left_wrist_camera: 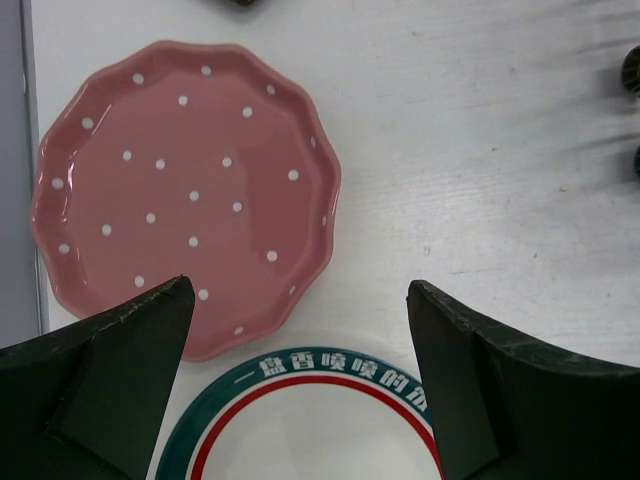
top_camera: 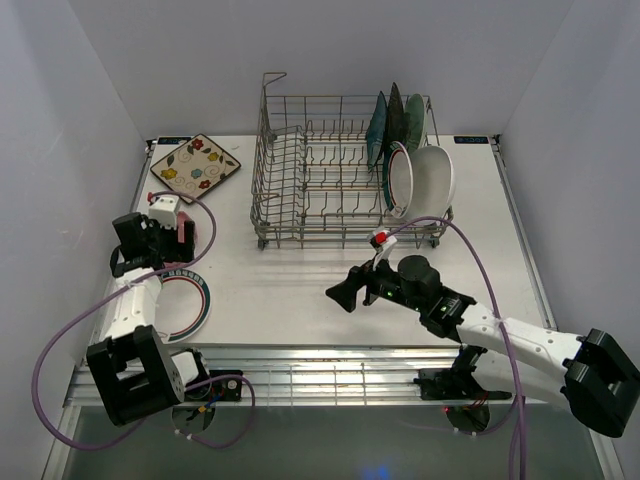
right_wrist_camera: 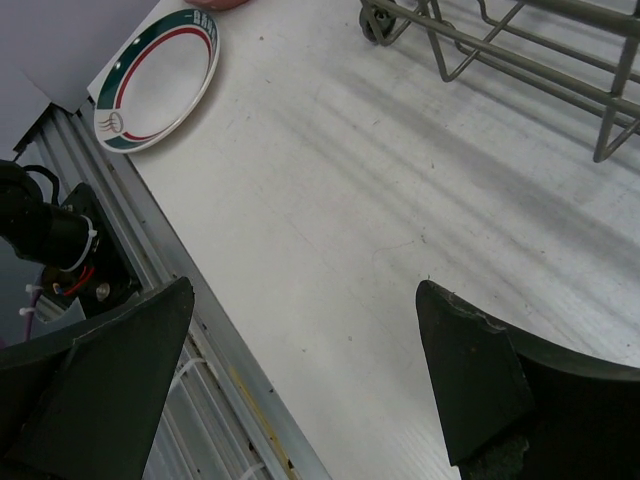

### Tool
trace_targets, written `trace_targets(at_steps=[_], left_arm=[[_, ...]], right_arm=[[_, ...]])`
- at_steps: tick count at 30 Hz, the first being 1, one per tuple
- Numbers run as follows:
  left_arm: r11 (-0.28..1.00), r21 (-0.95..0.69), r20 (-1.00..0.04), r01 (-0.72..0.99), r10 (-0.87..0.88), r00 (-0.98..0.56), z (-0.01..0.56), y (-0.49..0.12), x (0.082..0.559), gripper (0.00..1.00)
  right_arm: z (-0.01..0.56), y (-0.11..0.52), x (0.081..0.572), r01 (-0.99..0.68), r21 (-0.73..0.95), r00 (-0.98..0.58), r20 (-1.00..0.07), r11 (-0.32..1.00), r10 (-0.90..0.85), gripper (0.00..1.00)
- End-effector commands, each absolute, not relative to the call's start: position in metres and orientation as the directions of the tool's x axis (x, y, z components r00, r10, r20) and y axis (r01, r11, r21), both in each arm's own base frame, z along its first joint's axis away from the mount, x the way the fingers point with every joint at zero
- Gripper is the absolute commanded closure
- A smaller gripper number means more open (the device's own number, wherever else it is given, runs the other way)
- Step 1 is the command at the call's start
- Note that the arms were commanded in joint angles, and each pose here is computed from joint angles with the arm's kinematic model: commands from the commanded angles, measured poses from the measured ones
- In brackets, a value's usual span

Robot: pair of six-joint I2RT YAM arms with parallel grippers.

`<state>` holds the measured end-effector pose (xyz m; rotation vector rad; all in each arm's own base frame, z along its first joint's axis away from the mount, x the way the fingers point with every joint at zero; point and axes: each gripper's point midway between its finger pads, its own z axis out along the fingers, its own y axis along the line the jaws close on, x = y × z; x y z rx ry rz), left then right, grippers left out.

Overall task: Load the plates into the dish rack
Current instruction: Move the plate to the center of the board.

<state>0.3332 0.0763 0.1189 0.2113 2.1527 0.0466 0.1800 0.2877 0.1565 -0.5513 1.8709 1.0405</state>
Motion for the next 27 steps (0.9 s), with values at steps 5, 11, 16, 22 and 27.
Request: trace_targets(at_steps=[5, 11, 16, 22, 27], left_arm=[[0.988, 0.147, -0.815, 0.055, 0.152, -0.559, 0.121, 0.094, 0.309, 0.02], [0.994, 0.085, -0.827, -0.07, 0.032, -0.561, 0.127, 0.133, 0.29, 0.02], [0.995, -0.097, -0.8, -0.032, -0.097, -0.592, 0.117, 0.143, 0.27, 0.02], [0.99, -0.144, -0.778, 0.007, -0.109, -0.619, 0.099, 0.155, 0.242, 0.02], [0.984, -0.175, -0.756, 0.01, -0.128, -0.642, 0.086, 0.161, 0.229, 0.02]], right_arm=[[0.183, 0.324, 0.18, -0.758, 0.453, -0.482, -0.874, 0.469, 0.066, 0.02], [0.178, 0.343, 0.178, -0.769, 0.462, -0.495, -0.868, 0.44, 0.046, 0.02], [0.176, 0.348, 0.177, -0.773, 0.463, -0.497, -0.867, 0.435, 0.039, 0.02], [0.177, 0.349, 0.175, -0.778, 0.461, -0.494, -0.869, 0.427, 0.037, 0.02], [0.181, 0.351, 0.174, -0.784, 0.461, -0.491, -0.87, 0.416, 0.039, 0.02]])
